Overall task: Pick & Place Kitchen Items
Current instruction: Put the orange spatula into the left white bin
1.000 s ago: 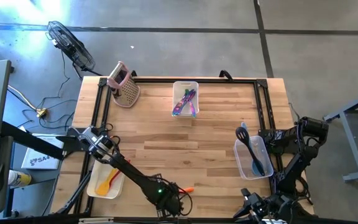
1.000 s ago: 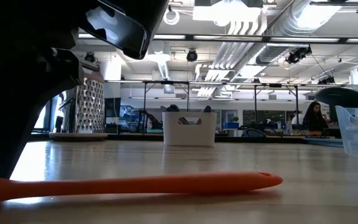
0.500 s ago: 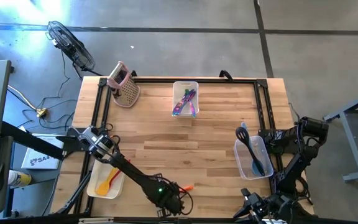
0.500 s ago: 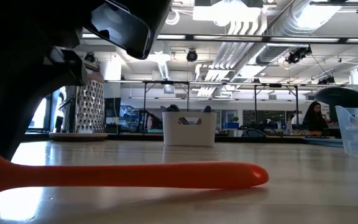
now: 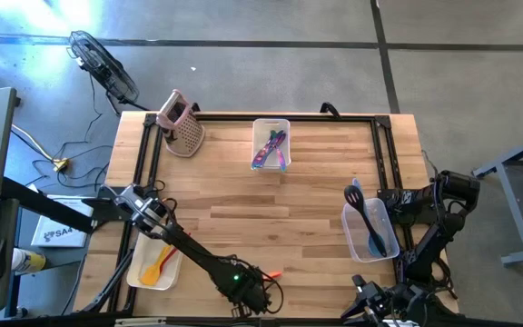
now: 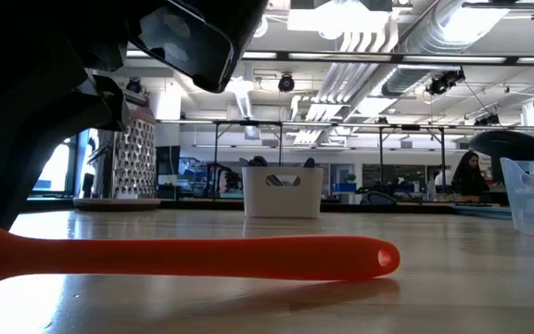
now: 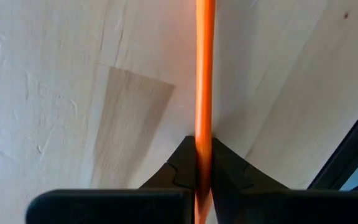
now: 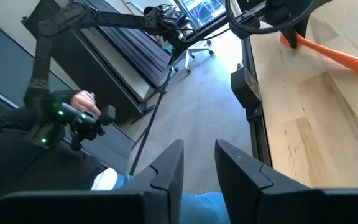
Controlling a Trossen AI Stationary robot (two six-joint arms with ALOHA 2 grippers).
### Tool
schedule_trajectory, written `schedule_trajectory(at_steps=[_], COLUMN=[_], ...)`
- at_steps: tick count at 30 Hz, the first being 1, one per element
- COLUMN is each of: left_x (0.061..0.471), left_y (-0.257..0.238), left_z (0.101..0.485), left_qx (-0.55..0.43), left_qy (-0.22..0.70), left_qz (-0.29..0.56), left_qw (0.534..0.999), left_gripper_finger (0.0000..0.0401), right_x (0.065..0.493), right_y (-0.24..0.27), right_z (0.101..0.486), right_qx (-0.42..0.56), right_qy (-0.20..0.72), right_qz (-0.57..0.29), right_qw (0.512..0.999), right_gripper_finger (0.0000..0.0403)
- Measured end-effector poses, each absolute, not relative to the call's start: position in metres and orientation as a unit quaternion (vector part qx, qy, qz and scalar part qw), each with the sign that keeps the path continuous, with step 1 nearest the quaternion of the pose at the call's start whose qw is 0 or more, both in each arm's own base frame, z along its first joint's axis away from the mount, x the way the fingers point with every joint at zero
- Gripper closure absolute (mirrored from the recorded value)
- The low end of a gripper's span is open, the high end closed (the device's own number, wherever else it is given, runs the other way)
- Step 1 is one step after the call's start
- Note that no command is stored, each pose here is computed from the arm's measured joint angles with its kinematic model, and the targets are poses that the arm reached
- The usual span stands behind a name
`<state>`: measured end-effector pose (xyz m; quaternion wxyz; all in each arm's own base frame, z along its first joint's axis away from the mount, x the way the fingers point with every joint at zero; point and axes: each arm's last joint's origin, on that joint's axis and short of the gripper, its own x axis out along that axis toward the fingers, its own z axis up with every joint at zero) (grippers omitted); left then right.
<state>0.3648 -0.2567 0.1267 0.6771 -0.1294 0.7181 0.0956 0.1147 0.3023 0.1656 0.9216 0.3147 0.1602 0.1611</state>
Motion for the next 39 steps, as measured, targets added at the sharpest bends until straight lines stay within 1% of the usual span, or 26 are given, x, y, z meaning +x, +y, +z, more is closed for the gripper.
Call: schedule_trajectory(at_steps=[6,9,11,13,15,20,22,24,28,32,39], left_x=[0.368,0.364,0.366,0.361,0.366,0.367,0.359,0.357,0.342,0.316,0.266], left_y=[-0.262,-0.258,-0.256,-0.251,-0.255,-0.253,-0.245,-0.239,-0.229,-0.226,-0.219], left_z=[0.157,0.177,0.195,0.216,0.23,0.273,0.287,0.303,0.338,0.363,0.377], left_qx=[-0.11,-0.069,-0.061,-0.043,-0.054,-0.081,-0.081,-0.096,-0.102,-0.096,-0.114], left_qy=[0.727,0.73,0.71,0.698,0.663,0.594,0.577,0.544,0.492,0.434,0.382], left_qz=[0.102,0.145,0.175,0.217,0.203,0.201,0.221,0.227,0.232,0.247,0.272], left_qw=[0.67,0.665,0.679,0.682,0.719,0.775,0.782,0.802,0.833,0.861,0.876], left_gripper_finger=[0.0388,0.0388,0.0388,0.0388,0.0388,0.0388,0.0388,0.0388,0.0388,0.0388,0.0388], right_x=[0.115,0.115,0.114,0.114,0.112,0.11,0.109,0.109,0.109,0.11,0.111], right_y=[0.302,0.302,0.302,0.302,0.303,0.303,0.303,0.302,0.302,0.303,0.31], right_z=[0.165,0.164,0.164,0.164,0.164,0.162,0.161,0.161,0.161,0.159,0.135], right_qx=[0.307,0.305,0.304,0.304,0.303,0.295,0.291,0.291,0.297,0.303,0.324], right_qy=[0.163,0.164,0.165,0.166,0.166,0.171,0.173,0.172,0.173,0.173,0.183], right_qz=[0.16,0.159,0.159,0.16,0.162,0.162,0.16,0.158,0.155,0.154,0.151], right_qw=[0.924,0.925,0.925,0.924,0.924,0.926,0.927,0.928,0.926,0.925,0.916], right_gripper_finger=[0.0319,0.0319,0.0319,0.0319,0.0319,0.0319,0.0319,0.0319,0.0319,0.0319,0.0319])
